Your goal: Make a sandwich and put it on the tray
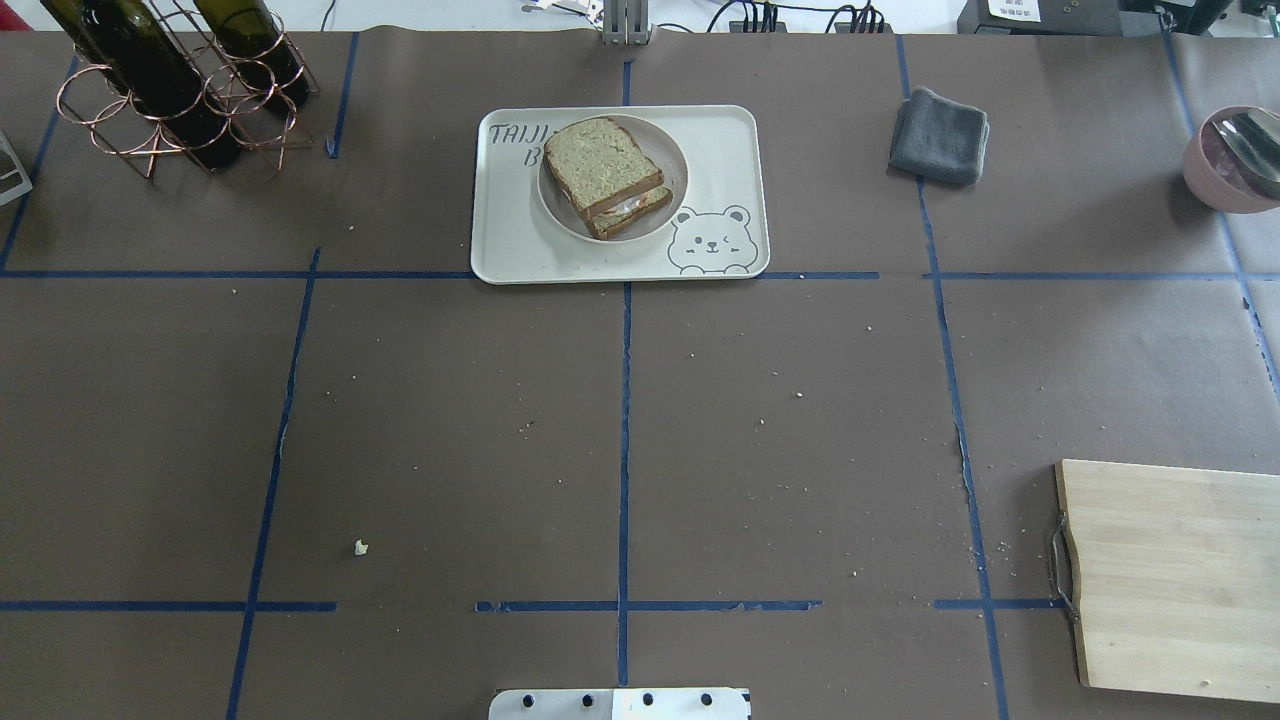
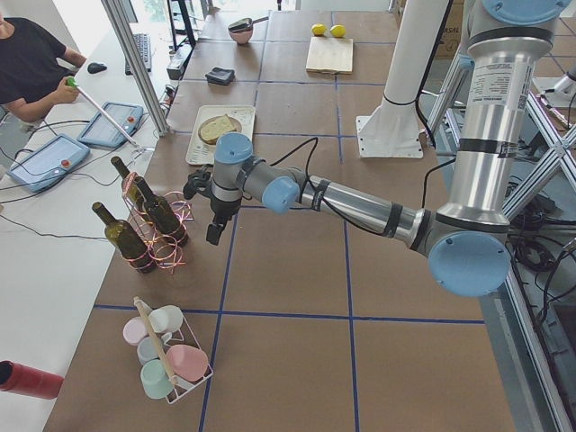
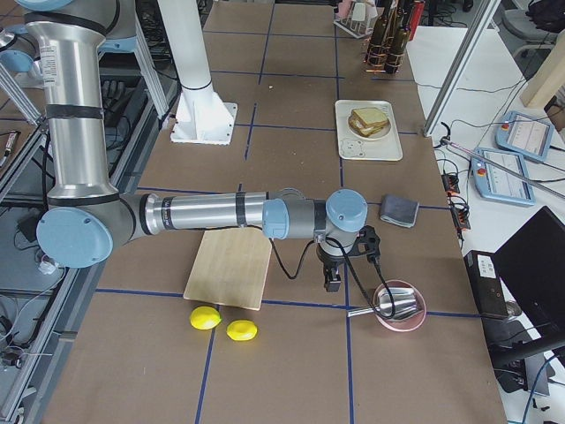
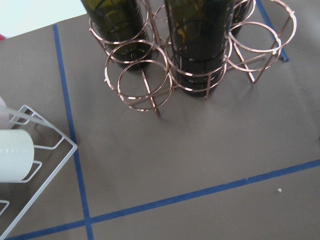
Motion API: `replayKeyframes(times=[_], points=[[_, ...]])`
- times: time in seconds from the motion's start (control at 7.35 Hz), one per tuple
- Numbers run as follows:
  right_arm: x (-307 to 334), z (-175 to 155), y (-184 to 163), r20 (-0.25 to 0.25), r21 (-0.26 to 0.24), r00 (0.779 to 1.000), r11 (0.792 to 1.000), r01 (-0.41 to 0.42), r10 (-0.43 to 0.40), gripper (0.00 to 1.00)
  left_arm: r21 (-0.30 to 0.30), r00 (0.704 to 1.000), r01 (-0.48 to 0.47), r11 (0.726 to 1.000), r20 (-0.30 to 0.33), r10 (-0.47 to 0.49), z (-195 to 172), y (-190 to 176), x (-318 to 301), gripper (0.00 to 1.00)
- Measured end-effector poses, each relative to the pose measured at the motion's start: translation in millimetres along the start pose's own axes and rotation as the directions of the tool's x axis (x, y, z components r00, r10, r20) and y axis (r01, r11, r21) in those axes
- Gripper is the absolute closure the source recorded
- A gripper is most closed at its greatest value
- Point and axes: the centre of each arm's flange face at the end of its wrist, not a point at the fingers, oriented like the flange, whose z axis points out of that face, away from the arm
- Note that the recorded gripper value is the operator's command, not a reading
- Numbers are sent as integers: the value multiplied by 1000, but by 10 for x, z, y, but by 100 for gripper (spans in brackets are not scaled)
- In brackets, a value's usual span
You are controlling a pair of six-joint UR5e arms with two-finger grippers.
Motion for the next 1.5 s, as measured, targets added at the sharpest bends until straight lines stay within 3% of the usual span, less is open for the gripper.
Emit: replayKeyframes(times=[0.41, 0.95, 1.22, 1.5], points=[[149, 60, 98, 0, -13, 999, 999, -33, 33, 0, -117, 999, 53, 992, -1, -53, 110, 235, -598, 0], [244, -6, 154, 4, 1, 998, 998, -62, 62, 0, -275, 997, 67, 959, -18, -75, -133, 659, -1369, 0], [249, -9, 165, 5, 1, 998, 998, -64, 64, 0, -306, 988, 84, 948, -99, -119, -46, 899, -1415, 0], [261, -15, 177, 4, 3, 998, 998, -65, 65, 0, -306, 983, 87, 948, -128, -131, -30, 954, -1406, 0]])
